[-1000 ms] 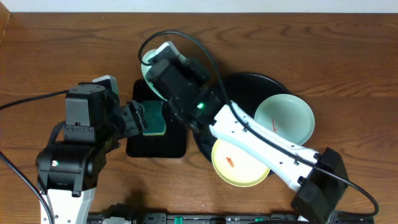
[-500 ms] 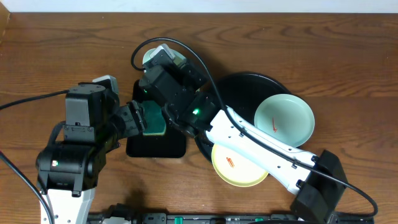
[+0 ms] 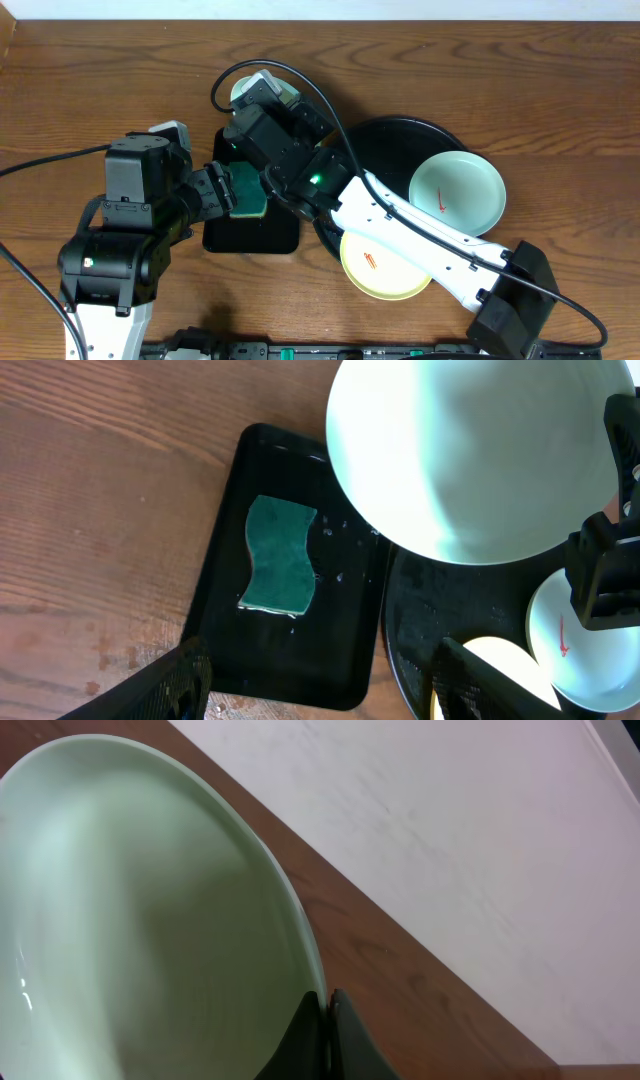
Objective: Clean dirty plates on tray and stack at the side
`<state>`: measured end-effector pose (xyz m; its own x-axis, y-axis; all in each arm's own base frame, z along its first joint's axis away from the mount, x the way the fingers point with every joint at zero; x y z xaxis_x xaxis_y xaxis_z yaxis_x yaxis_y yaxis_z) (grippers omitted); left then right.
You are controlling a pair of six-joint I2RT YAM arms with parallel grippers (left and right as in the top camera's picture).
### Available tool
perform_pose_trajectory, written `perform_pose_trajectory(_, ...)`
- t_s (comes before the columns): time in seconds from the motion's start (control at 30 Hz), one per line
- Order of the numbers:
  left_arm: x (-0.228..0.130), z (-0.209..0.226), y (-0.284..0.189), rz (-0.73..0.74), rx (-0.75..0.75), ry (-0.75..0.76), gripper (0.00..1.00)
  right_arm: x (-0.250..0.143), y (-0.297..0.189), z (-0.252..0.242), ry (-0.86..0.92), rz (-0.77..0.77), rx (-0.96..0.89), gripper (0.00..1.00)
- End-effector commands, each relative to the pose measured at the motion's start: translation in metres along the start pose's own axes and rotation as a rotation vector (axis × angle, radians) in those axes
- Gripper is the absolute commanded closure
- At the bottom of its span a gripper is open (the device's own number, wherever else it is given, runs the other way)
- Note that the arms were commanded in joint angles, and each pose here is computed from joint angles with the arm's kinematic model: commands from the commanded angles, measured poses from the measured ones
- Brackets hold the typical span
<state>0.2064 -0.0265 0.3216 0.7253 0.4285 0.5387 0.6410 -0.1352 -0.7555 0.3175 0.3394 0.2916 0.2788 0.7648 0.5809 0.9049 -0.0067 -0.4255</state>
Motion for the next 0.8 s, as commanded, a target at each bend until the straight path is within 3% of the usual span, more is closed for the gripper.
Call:
perform_pose_trajectory(0.0,0.002,-0.001,-0.003,-0.007,-0.005,0.004,0.28,0.007,-0.007,-0.003,0.005,-0.015,-0.024,0.99)
perform_pose_trajectory(0.07,0.002,-0.001,-0.003,-0.007,-0.004,0.004,0.28,0.007,-0.008,-0.001,0.003,-0.018,-0.021,0.99)
perform_pose_trajectory(0.1,0.002,-0.001,-0.003,-0.007,-0.004,0.004,0.16,0.008,-0.009,0.0,0.002,-0.021,-0.017,0.99)
perform_pose_trajectory(0.67,0.002,-0.001,-0.003,-0.007,-0.004,0.004,0.14,0.011,-0.009,0.008,0.045,-0.05,0.076,0.99)
perform_pose_trajectory(0.77,0.002,-0.001,-0.003,-0.007,-0.004,0.005,0.14,0.013,-0.012,0.013,-0.075,-0.062,0.07,0.99)
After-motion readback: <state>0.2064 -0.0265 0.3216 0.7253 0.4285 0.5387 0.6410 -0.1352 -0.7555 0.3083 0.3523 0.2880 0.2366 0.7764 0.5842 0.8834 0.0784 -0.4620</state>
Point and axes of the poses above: each gripper's point midway between its finger pads, its own y axis out along the fingers, its own z axis along the line the jaws close on, x = y × z, the point moved 8 cm from there along -y, back along the fingers, and after that the axes turned 8 degrees about -y, right-handed, at the moved point
